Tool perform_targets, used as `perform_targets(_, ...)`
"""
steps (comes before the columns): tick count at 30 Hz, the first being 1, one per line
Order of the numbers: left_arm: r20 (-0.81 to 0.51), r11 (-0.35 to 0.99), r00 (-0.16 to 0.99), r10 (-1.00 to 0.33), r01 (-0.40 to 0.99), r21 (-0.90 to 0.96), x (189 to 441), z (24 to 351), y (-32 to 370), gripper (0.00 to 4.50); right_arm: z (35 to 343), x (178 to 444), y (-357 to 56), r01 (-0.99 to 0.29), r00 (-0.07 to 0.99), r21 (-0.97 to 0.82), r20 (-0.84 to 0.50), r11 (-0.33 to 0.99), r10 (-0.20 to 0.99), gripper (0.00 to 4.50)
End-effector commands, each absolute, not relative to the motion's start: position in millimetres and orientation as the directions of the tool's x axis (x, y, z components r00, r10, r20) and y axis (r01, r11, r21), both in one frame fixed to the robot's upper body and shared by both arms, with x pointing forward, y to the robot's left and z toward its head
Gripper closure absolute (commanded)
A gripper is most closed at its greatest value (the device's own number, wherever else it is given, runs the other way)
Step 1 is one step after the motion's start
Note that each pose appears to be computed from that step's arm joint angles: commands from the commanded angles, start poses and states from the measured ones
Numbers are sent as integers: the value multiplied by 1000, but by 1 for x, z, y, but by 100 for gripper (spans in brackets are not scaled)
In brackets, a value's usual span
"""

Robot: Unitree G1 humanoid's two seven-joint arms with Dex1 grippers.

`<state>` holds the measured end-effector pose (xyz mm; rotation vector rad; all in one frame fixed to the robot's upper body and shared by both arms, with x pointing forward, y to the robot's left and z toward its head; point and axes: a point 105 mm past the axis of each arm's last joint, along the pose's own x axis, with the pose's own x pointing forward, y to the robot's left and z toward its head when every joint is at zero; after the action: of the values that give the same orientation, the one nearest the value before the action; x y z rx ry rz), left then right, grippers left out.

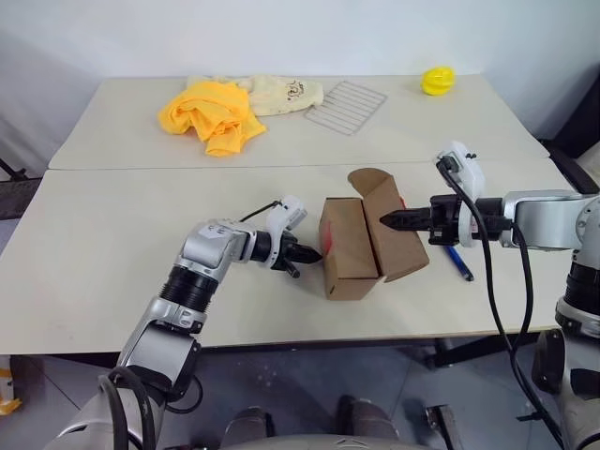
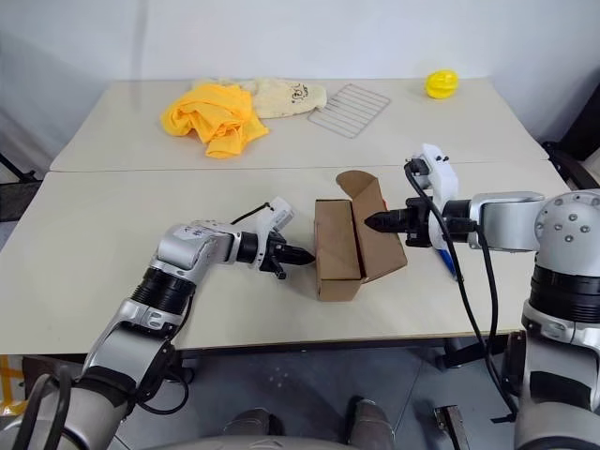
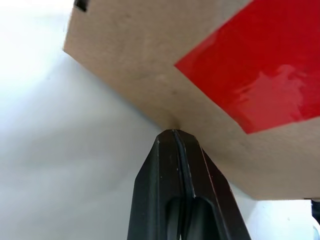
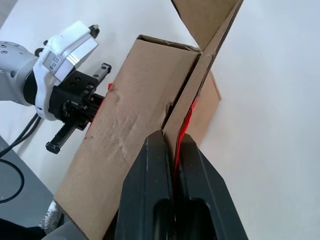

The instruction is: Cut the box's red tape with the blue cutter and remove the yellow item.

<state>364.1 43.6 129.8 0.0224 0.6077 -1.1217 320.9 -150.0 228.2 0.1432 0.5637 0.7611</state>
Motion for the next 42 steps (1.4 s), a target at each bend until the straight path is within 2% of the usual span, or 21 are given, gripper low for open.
perform_targets(1, -416, 463, 337, -844, 850, -250, 373, 149, 51, 450, 221, 319, -151, -605, 569, 301, -484, 737, 665, 444)
perform_targets(5, -344, 479, 380, -859, 834, -274, 382, 170, 66, 450, 223, 320, -152, -602, 576, 284, -494, 747, 652, 444)
perform_targets(9, -154, 404, 374, -915, 861, -310, 385, 223, 70, 450, 229, 323, -153, -603, 589, 261, -492, 754, 641, 444)
perform_targets(12, -53, 311, 309, -949, 902, -301, 377, 256, 54, 450, 232, 323, -151, -610, 589, 255, -487, 750, 645, 444)
perform_targets(17, -14, 134, 136, -991, 946, -295, 348, 274, 20, 450, 234, 324, -150, -617, 588, 248, -484, 746, 648, 444)
perform_targets(20, -55, 56, 42, -998, 952, -301, 329, 265, 6, 450, 234, 324, -150, -617, 591, 243, -485, 749, 645, 444)
perform_targets(23, -140, 57, 15, -990, 950, -307, 322, 243, 0, 450, 234, 324, -149, -619, 592, 241, -482, 747, 646, 444)
perform_targets(29, -307, 133, 42, -951, 950, -283, 323, 202, 14, 450, 234, 322, -149, -623, 595, 232, -479, 747, 645, 444)
perform_targets(38, -429, 245, 117, -895, 936, -254, 328, 179, 49, 450, 230, 313, -163, -608, 603, 213, -503, 765, 619, 444)
perform_targets(42, -477, 289, 139, -868, 922, -257, 326, 171, 64, 450, 216, 311, -178, -557, 615, 215, -544, 803, 572, 444)
